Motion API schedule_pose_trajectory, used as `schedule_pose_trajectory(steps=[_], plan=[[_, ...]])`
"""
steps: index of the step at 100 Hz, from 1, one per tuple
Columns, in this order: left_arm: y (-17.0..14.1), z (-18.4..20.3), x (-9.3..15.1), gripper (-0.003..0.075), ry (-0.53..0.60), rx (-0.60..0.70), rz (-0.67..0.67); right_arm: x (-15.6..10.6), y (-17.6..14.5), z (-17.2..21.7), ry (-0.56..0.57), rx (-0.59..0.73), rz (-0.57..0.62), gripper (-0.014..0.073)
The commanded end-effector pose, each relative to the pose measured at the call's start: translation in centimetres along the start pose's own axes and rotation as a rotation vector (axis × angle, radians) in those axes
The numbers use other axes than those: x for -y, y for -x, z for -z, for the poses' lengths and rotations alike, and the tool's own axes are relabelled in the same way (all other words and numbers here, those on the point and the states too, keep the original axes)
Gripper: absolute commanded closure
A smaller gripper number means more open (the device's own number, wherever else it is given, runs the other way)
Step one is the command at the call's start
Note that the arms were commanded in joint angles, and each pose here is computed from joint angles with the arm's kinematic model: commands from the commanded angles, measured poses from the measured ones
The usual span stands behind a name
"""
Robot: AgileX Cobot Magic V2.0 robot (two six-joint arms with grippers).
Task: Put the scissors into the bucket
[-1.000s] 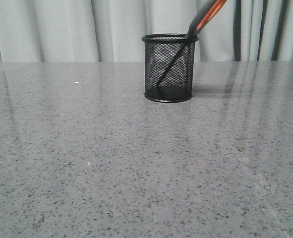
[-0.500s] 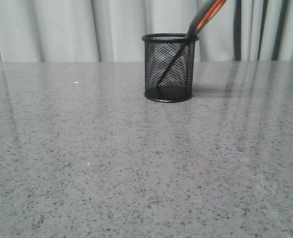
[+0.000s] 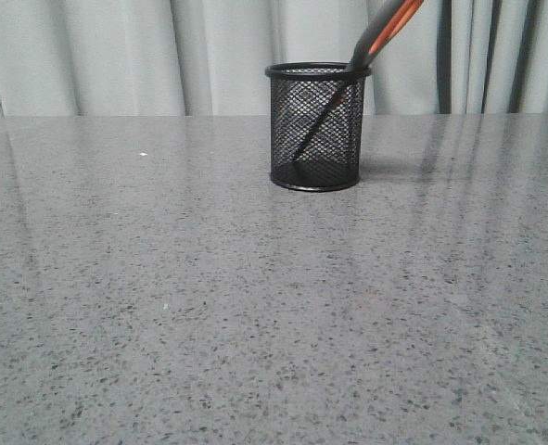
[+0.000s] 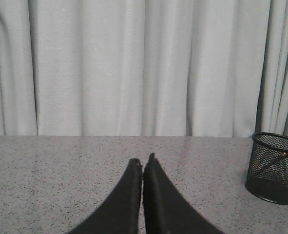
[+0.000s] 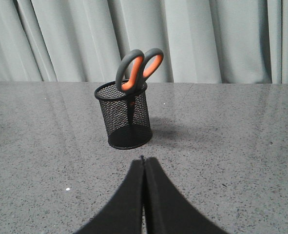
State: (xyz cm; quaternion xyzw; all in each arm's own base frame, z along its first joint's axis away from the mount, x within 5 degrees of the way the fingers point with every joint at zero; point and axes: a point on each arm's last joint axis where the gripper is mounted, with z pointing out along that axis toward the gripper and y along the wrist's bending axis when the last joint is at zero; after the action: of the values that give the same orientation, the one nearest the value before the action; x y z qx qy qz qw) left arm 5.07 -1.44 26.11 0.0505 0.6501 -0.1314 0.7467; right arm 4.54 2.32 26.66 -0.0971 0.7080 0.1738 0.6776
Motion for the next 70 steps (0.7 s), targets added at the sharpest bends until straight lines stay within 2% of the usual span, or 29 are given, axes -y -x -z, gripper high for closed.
schedule_pose_trajectory(steps=[1,25,37,38,44,45,46,52,70], plan=[[1.3,0.0,-0.2,0.0741,0.031,0.065,0.017,0.1,1.5,0.2,-0.023,0.096,0.003,0.066],[1.2,0.0,-0.2,0.0741,0.033,0.065,0.006,0.1,1.5,0.2,-0.023,0.096,0.003,0.0659],[0.4,-0.1,-0.3,0.0741,0.04,0.03,-0.149,0.1,1.5,0.2,-0.023,0.096,0.003,0.0659],[0.4,-0.1,-0.3,0.0741,0.042,0.029,-0.117,0.1,1.5,0.2,-0.023,0.096,0.003,0.0659],[-0.3,-0.1,-0.5,0.0741,0.064,0.009,-0.129,0.1,1.5,0.2,-0.023,0.096,0.003,0.0659],[-0.4,-0.1,-0.5,0.0741,0.07,0.008,-0.093,0.1,1.5,0.2,-0.023,0.096,0.003,0.0659],[-0.5,-0.2,-0.6,0.0741,0.074,0.002,-0.119,0.1,1.5,0.2,-0.023,0.096,0.003,0.0659],[-1.3,-0.2,-0.8,0.0741,0.103,-0.019,-0.08,0.1,1.5,0.2,-0.023,0.096,0.003,0.0659],[-4.2,0.5,-1.4,0.0741,0.161,-0.053,-0.109,0.1,1.5,0.2,-0.023,0.096,0.003,0.0659]])
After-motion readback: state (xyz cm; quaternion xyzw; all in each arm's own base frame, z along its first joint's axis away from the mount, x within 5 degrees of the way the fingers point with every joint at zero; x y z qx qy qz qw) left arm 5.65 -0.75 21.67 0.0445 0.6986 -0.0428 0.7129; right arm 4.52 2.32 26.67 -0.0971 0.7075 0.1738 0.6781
